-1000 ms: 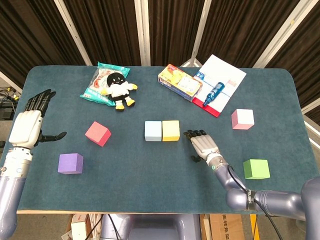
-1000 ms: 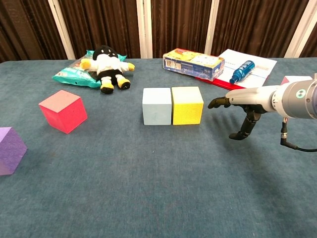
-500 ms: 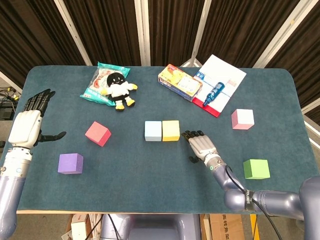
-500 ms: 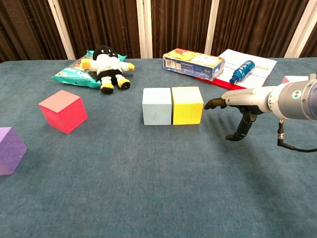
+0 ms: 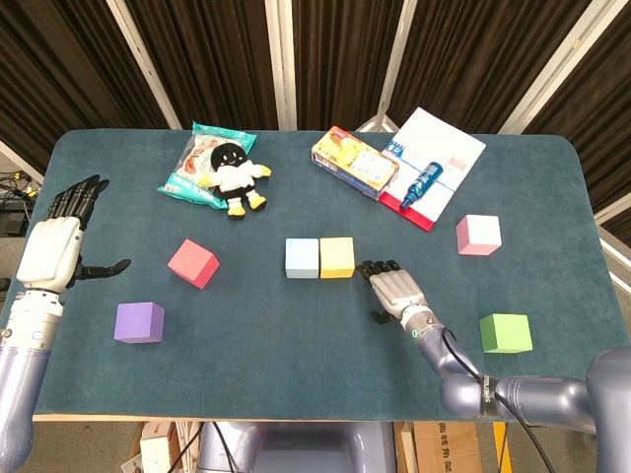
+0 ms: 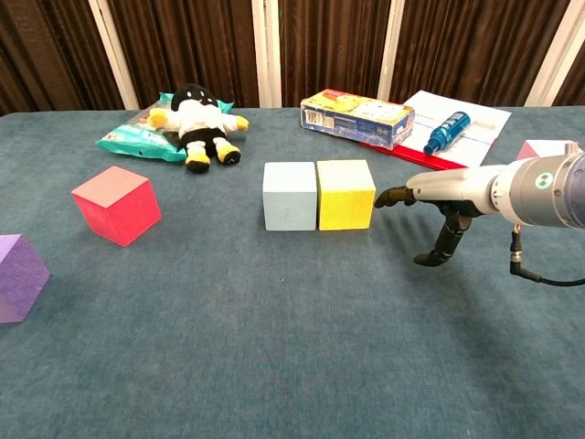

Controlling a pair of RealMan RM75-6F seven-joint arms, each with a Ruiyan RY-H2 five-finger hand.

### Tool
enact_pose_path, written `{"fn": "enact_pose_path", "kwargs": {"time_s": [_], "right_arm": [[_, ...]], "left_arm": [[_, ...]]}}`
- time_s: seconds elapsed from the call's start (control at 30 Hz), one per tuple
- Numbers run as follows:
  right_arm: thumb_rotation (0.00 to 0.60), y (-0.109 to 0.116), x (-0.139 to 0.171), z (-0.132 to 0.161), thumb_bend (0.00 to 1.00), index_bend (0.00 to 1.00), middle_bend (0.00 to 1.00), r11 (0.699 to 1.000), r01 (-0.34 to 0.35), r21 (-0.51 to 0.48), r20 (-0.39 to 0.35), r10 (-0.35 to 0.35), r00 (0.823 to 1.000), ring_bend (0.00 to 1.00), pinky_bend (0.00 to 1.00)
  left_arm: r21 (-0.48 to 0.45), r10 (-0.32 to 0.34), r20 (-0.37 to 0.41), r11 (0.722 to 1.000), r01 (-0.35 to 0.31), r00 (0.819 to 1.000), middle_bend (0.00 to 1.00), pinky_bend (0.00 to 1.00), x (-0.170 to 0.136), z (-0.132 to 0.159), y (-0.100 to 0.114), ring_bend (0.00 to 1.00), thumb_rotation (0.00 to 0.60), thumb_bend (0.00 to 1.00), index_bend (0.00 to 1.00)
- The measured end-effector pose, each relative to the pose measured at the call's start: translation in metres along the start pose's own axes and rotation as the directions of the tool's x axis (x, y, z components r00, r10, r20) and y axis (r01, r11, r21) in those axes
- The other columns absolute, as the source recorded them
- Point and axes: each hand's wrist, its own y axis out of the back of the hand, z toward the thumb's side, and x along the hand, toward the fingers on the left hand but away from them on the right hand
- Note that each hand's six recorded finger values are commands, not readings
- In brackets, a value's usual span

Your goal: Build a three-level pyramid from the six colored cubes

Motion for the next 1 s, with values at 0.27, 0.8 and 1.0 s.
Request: {"fn": "enact_pose_path", "kwargs": {"time_s": [0.27,0.8,1.0], "right_arm": [[0.6,-0.0018,0.0005,0.0036,0.38,0.0,0.02,1.0,-0.003,-0.002,-0.008,0.003,1.0,0.0,0.0],[0.6,-0.0032,0.0005,0.0065,0.38,0.0,0.02,1.0,-0.005,-0.002,-0.014,0.005,1.0,0.0,0.0],[0.6,0.001,-0.0013,0.0009,0.38,0.0,0.02,1.0,0.012,-0.003,0.01,-0.012,1.0,0.0,0.0]], "left_arm": [[-0.01,-0.003,-0.003,1.0,0.003,1.0,0.01,0.0,0.0004,-0.0007,-0.0004,0.0,0.6,0.08,0.0],[-0.016,-0.004,-0.006,1.0,0.004,1.0,0.01,0.0,0.0006,-0.0016,0.0001,0.0,0.6,0.08,0.0],[-0.017,-0.001,-0.009,1.0,0.001,1.0,0.01,0.0,0.0007,-0.0021,0.0011,0.0,0.6,0.08,0.0]]}}
